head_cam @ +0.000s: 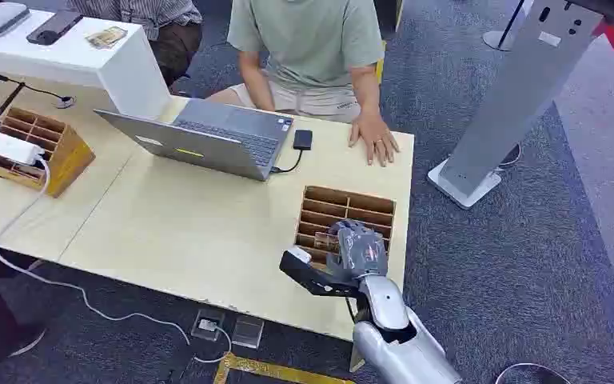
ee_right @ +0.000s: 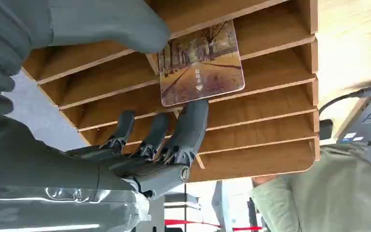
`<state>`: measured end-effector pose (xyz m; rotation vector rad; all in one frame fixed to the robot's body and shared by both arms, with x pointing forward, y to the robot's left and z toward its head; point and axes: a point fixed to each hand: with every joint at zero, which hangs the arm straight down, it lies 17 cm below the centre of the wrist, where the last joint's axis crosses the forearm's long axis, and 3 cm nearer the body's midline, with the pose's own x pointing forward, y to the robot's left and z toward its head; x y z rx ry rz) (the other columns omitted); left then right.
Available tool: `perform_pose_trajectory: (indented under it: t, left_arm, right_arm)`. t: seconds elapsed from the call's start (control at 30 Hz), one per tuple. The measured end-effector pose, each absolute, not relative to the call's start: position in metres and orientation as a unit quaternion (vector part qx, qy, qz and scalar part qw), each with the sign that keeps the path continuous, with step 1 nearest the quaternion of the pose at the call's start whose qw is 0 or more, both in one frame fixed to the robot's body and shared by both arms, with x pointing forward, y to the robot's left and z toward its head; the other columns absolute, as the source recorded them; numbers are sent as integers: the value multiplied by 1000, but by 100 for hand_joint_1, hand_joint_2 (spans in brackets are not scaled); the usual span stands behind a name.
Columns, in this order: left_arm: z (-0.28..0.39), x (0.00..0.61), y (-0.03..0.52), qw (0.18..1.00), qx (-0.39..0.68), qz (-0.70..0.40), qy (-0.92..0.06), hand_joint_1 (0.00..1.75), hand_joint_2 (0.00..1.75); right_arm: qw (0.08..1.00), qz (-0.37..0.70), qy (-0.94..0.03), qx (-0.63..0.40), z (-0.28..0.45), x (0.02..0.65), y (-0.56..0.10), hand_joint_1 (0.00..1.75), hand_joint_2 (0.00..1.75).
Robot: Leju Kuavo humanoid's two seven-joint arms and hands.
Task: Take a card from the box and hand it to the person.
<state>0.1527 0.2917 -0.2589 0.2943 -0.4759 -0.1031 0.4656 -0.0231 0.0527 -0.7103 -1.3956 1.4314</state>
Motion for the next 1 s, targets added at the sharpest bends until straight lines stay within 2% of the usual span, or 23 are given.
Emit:
perform_pose_trajectory:
  t: [0.1, 0.3, 0.37, 1.0]
  left_arm:
    - [-259, 153, 292, 960, 145, -51, -235, 0, 0]
    - [-259, 152, 292, 960, 145, -51, -233, 0, 0]
    - [-259, 152, 292, 960, 145, -51, -233, 0, 0]
    - [-259, 154, 291, 959, 142, -53, -238, 0, 0]
  right_arm:
    - [489, 588, -573, -294, 53, 467, -24, 112, 175]
    - [489, 584, -576, -299, 57, 469, -25, 117, 175]
    - [489, 584, -574, -299, 56, 470, -25, 127, 175]
    - [486, 593, -562, -309, 51, 467, -28, 140, 175]
